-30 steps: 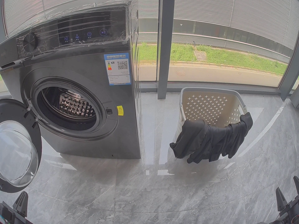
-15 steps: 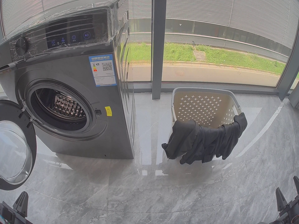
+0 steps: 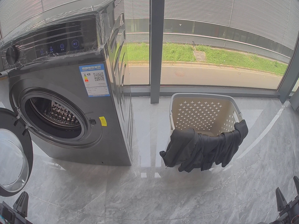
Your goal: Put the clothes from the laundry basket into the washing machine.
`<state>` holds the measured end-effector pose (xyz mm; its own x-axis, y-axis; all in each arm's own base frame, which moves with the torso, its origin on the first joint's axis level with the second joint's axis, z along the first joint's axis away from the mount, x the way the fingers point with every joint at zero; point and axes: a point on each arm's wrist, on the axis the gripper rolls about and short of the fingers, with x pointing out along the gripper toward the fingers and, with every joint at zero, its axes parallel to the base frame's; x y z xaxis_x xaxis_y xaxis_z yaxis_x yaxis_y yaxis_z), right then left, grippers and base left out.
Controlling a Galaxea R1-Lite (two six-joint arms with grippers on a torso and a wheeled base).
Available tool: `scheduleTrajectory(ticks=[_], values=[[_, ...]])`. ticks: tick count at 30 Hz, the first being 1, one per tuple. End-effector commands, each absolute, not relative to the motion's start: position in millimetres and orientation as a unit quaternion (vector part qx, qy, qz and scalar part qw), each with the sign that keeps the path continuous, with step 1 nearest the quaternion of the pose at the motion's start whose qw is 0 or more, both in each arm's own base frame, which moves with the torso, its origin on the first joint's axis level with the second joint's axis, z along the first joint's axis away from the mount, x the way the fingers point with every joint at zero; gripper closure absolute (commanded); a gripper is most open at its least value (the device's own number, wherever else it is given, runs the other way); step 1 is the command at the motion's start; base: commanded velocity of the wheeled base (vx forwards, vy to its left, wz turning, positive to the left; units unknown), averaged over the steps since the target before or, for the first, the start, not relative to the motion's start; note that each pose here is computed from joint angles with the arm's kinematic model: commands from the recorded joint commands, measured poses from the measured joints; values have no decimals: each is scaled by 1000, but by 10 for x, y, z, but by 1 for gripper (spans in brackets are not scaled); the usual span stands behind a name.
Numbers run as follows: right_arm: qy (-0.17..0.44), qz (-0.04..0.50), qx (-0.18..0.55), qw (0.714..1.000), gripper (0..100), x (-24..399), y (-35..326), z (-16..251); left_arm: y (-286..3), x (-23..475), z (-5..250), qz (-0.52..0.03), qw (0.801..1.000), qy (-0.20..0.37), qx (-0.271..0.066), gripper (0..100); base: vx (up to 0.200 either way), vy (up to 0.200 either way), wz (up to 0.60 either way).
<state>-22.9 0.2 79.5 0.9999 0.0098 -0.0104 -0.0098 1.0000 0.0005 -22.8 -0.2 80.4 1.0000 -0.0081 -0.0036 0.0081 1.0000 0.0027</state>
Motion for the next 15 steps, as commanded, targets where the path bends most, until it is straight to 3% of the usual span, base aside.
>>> scheduleTrajectory(ticks=[1, 4, 15], values=[[5, 5, 0, 1000, 0, -229, 2, 760, -2, -228, 752, -3, 1000, 2, 2, 100, 0, 0, 0], [5, 5, 0, 1000, 0, -229, 2, 760, 0, -228, 752, 1, 1000, 2, 2, 100, 0, 0, 0], [5, 5, 0, 1000, 0, -229, 2, 760, 0, -227, 752, 1, 1000, 2, -2, 100, 0, -200, 0]])
